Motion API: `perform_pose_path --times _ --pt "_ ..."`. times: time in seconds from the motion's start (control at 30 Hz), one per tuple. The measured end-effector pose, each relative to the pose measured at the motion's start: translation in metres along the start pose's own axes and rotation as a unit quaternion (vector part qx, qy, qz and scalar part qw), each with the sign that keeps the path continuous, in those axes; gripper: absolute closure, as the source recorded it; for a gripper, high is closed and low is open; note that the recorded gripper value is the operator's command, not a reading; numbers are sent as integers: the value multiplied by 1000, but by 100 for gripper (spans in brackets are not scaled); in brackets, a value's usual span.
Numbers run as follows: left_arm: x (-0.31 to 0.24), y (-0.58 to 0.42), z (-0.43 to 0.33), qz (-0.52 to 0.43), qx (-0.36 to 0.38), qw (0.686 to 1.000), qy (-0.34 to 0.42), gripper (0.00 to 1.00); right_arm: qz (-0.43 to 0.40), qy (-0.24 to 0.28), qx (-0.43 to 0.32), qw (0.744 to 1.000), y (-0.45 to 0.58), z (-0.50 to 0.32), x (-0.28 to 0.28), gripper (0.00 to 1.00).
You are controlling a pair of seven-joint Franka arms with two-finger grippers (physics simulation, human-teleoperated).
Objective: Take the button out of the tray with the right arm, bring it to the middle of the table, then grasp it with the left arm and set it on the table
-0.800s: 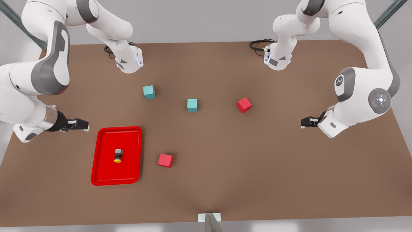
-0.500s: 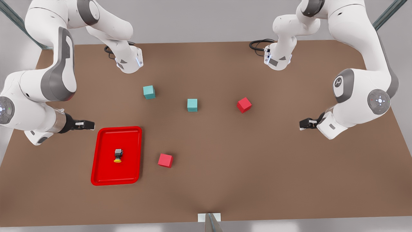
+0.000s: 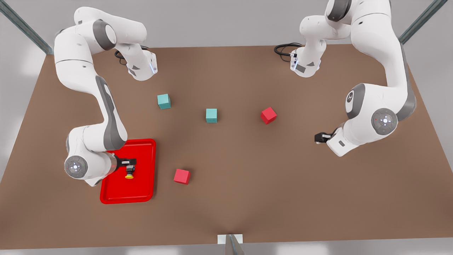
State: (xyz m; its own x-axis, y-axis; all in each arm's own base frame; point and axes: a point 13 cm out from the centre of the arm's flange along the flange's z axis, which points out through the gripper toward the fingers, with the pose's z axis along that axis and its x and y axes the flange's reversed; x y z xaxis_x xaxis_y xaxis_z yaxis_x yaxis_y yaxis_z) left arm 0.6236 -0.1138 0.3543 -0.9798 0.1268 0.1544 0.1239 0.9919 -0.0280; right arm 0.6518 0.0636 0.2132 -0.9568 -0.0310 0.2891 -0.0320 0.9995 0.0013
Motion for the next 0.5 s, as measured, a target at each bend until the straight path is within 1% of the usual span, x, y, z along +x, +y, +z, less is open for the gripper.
perform_pose_path --times 0.1,0.17,0.3,0.4,0.5 --pt "-1 -4 4 0 -1 1000 3 0 8 -20 -1 1000 3 19 -13 0" --pt "0 -4 4 -2 -2 1000 3 0 21 -24 -5 999 -9 35 -19 0" --pt "0 -6 5 -4 -2 1000 4 0 36 -4 -8 999 -35 93 -10 0" --pt "0 -7 9 -6 -2 1000 7 0 21 -6 -9 1000 -34 117 -5 0" --pt "-1 -7 10 -7 -2 1000 7 0 2 -20 0 1000 -27 132 -8 0"
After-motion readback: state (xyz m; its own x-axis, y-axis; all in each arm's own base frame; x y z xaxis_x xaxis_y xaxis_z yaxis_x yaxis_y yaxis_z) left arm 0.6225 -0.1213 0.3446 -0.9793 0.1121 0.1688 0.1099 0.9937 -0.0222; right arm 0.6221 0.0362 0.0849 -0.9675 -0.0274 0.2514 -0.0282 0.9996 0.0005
